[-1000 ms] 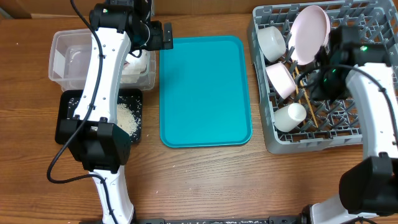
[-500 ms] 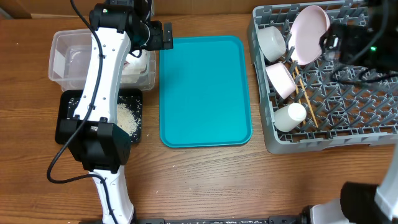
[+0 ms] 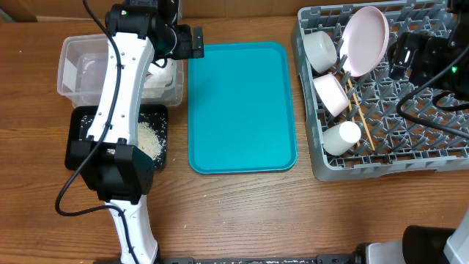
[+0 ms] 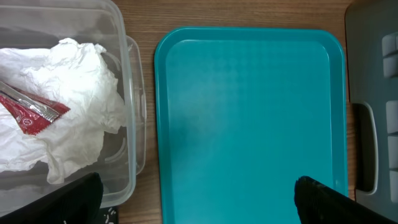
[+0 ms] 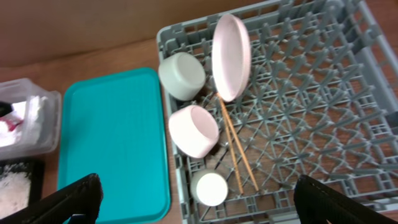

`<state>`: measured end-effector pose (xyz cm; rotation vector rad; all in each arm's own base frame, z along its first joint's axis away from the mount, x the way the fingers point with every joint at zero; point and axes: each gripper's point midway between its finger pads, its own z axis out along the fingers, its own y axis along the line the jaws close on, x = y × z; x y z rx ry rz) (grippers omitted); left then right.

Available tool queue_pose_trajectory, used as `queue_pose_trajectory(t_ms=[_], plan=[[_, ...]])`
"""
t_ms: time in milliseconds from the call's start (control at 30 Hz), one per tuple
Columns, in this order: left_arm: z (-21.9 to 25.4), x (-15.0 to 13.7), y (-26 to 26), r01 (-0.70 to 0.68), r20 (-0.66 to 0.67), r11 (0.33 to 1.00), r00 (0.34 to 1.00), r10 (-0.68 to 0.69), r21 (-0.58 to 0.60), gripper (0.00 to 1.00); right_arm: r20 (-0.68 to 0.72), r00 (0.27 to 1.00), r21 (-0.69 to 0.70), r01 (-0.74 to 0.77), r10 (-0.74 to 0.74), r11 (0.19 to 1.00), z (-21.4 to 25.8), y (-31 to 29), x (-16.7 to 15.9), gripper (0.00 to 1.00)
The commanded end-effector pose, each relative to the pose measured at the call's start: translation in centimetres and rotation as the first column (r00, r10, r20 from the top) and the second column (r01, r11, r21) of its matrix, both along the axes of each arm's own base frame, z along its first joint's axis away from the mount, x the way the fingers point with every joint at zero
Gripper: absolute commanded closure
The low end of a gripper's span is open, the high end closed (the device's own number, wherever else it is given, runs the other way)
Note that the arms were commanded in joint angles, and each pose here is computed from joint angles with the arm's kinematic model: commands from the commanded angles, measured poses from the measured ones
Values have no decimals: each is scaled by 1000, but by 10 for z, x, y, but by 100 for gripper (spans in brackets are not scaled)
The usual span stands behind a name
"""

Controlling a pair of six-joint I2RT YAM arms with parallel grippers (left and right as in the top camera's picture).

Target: Sort waste into correct bins and load items into the dishwasher

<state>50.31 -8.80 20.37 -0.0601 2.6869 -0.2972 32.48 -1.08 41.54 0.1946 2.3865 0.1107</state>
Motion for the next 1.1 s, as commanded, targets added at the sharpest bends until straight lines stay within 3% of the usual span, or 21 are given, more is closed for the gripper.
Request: queue_pose_trajectory(t_ms=[0, 267, 567, 700, 1067], plan=[[14, 2, -2, -2, 34, 1000, 999, 2, -8, 0, 97, 994, -48, 59, -54, 997, 23, -13, -13, 0], [14, 2, -2, -2, 34, 1000, 999, 2, -8, 0, 297, 955, -29, 31, -21, 999, 11, -5, -19, 0], [14, 2, -2, -2, 34, 1000, 999, 2, -8, 0, 473, 878, 4, -86, 74, 996, -87, 21, -50, 0], [14, 2, -2, -2, 34, 1000, 999, 2, -8, 0, 586, 800, -14, -148, 128, 989, -142, 38, -68, 0], [14, 2, -2, -2, 34, 1000, 999, 2, -8, 0, 753, 647, -1, -189, 125, 982, -213, 52, -77, 0]])
